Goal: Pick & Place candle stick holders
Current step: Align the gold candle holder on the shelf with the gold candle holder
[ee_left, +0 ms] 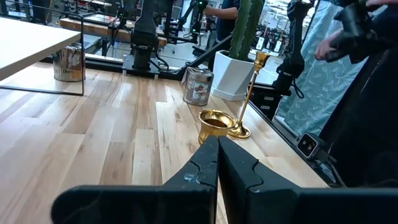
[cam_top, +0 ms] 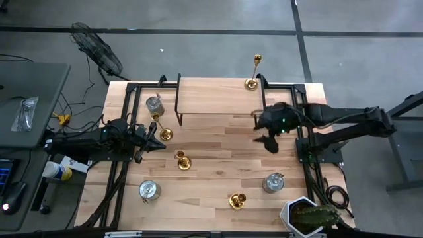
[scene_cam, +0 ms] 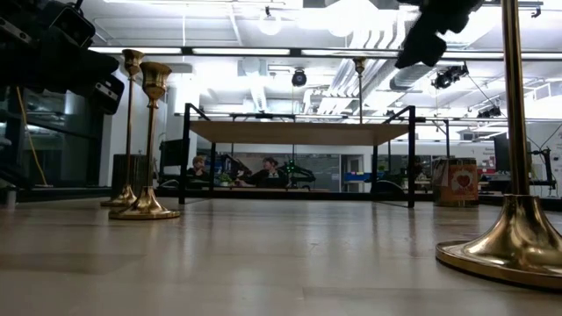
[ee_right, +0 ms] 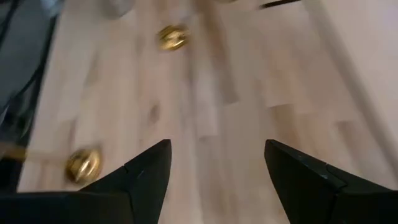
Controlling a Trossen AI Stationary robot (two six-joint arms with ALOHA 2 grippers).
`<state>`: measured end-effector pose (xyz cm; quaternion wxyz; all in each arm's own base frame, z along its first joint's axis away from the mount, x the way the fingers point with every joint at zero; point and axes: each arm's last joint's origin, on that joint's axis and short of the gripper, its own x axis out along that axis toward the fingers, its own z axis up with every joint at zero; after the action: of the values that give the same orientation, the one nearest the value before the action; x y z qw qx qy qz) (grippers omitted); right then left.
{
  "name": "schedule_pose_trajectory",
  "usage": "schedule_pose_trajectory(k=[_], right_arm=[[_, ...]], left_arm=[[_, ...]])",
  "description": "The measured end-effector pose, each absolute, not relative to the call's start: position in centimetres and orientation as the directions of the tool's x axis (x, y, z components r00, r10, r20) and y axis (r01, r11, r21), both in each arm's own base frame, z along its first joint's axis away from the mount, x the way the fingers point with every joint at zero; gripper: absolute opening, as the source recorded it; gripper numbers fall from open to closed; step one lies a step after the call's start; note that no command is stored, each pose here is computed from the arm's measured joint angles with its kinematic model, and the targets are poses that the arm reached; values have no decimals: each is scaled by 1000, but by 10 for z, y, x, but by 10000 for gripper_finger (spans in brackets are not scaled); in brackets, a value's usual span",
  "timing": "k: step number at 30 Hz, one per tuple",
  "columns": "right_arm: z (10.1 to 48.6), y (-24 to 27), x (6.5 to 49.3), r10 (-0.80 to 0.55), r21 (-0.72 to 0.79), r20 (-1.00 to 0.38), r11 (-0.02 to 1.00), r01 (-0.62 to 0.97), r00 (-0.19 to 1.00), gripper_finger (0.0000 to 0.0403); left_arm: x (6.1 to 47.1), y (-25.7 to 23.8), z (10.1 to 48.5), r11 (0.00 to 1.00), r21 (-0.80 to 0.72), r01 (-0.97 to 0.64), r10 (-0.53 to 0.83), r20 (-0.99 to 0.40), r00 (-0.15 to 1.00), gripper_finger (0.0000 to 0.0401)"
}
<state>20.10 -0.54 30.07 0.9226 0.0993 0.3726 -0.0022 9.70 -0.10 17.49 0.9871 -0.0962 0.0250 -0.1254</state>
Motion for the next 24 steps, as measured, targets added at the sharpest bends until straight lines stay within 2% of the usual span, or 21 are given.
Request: schedule_pose_trajectory(k=[7, 11, 17, 24], right_arm=[[270, 32, 203, 248, 214, -669, 967, -138, 700, 250], [256, 52, 207, 269, 182, -662, 963, -198, 699, 250], [233, 83, 217, 308, 162, -720, 946, -280, 622, 250], [208, 123, 236, 386, 165, -699, 906, -389, 603, 250]], left_arm=[[97, -1, 175, 950, -196, 243, -253, -25, 967, 0], [97, -1, 175, 950, -196, 243, -253, -25, 967, 0], [97, -1, 175, 950, -196, 243, -253, -25, 967, 0], [97, -1, 175, 950, -196, 243, -253, -25, 967, 0]])
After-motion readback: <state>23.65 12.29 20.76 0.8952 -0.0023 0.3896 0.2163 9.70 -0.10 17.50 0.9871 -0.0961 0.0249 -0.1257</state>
